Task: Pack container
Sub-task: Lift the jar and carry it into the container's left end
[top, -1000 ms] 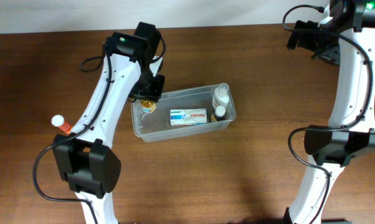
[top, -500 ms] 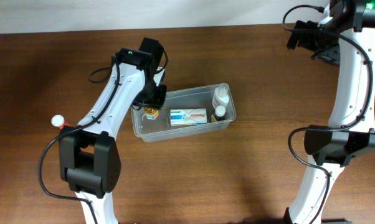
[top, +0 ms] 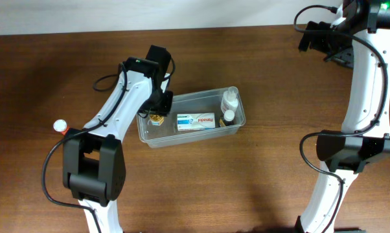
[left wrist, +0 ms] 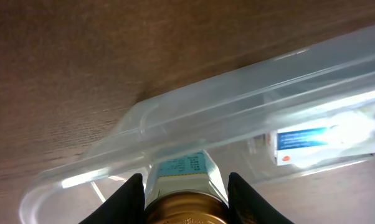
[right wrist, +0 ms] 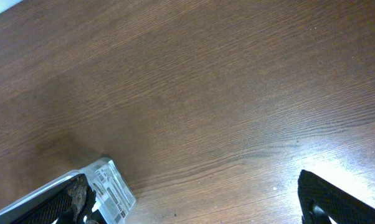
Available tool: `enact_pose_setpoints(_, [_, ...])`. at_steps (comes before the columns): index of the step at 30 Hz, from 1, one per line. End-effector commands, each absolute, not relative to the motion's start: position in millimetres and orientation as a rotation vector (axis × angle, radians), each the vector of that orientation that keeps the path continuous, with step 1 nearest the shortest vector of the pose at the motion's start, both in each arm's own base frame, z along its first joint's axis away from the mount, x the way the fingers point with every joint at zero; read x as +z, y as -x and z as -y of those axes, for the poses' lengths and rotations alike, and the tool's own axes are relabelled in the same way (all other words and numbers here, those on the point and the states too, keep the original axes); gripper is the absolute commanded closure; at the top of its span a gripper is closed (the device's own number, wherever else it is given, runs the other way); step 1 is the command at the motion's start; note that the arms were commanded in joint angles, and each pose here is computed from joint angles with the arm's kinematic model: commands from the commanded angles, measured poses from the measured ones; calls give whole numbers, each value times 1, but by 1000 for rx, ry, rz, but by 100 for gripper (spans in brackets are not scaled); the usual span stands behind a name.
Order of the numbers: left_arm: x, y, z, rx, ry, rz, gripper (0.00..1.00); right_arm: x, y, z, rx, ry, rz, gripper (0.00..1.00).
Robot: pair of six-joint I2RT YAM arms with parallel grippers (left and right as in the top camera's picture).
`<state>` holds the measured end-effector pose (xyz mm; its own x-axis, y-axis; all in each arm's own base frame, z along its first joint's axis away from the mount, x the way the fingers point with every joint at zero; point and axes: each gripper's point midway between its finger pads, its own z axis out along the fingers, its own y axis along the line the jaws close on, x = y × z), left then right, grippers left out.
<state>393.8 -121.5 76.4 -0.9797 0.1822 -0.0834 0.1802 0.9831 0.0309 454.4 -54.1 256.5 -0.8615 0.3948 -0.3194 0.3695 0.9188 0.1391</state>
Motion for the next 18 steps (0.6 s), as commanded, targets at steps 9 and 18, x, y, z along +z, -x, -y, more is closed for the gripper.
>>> enact_pose_setpoints(9, [63,-397,114,87,-215,-3027,61,255,-453,56,91,-569,-2740,2])
enact_pose_setpoints(18, [45,-393,106,148,-207,-3025,61,255,-453,56,91,-569,-2740,2])
